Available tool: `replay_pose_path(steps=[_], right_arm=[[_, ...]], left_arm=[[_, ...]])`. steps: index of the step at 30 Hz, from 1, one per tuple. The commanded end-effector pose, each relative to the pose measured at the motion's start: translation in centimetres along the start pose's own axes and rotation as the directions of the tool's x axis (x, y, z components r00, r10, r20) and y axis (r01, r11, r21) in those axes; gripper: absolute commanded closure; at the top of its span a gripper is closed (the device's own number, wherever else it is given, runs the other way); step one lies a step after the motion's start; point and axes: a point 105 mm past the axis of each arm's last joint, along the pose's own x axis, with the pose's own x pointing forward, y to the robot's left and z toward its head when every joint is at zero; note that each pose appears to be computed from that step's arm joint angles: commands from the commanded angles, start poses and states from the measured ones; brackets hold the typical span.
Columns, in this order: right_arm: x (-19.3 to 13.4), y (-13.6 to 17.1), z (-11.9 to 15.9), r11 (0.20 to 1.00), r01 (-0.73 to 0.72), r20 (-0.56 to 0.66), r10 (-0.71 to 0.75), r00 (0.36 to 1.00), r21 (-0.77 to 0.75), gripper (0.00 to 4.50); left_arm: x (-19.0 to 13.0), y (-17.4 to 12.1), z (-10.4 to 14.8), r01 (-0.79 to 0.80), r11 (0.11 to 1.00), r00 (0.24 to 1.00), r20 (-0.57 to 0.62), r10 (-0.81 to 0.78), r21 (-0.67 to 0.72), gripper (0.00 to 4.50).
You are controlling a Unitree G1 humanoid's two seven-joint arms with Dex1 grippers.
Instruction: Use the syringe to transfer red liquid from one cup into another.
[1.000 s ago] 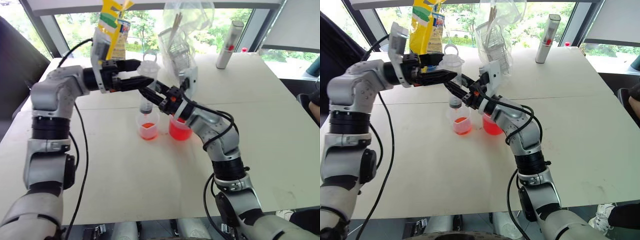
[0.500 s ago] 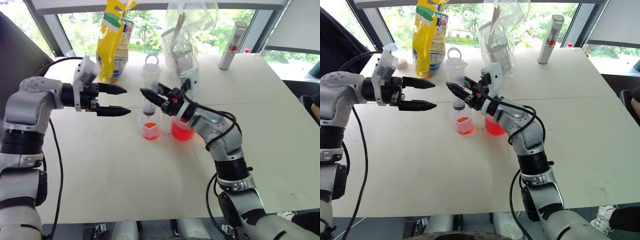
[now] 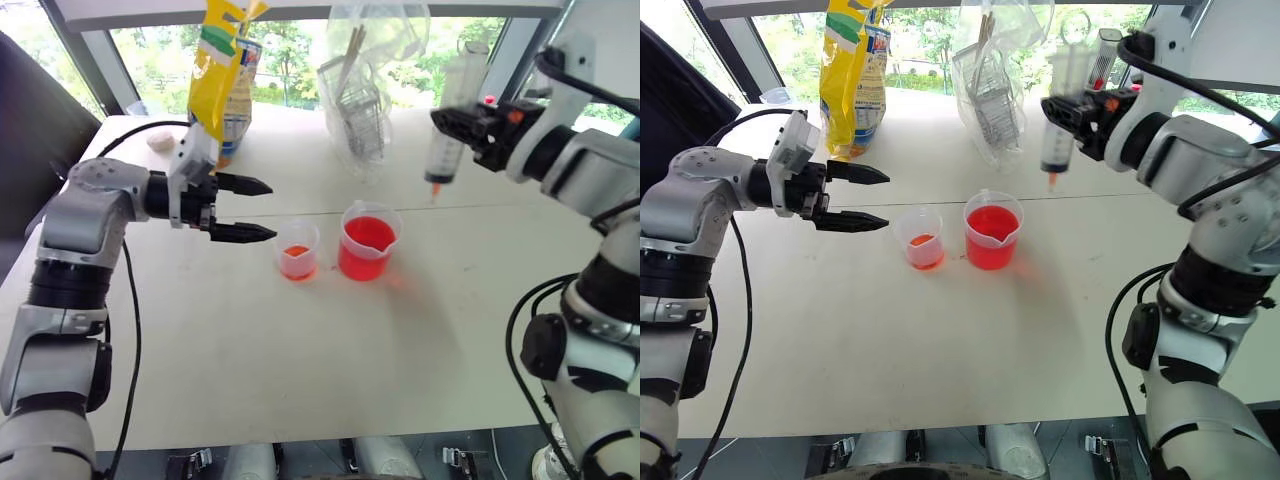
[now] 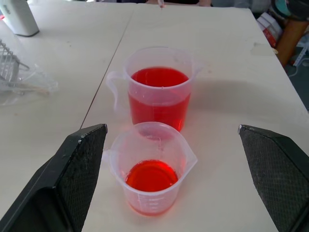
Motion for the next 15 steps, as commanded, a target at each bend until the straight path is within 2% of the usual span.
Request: replay_pose_path(steps=[1,5,9,15], right_arm=[[0.5,-1.7,-3.8,0.998,0.047,-0.24,-0.035,0.97,0.044,3.06],[1.5,-2.7,-6.3,0.992,0.074,-0.371,-0.032,0.928,0.098,3.06],[2.6,-4.3,-9.6,0.978,0.156,-0.515,-0.065,0.855,0.136,3.06],[3.5,-5.8,-13.0,0.969,0.218,-0.618,-0.105,0.779,0.111,3.06]], left_arm=[[0.1,0.3,1.5,0.003,0.998,1.0,0.02,-0.004,0.068,0.02],[0.4,0.5,1.5,-0.001,0.997,1.0,0.027,-0.001,0.084,0.02],[0.1,0.2,1.5,-0.009,0.996,1.0,0.024,0.007,0.086,0.02],[-0.1,-0.4,1.4,-0.016,0.996,1.0,0.024,0.014,0.086,0.02]])
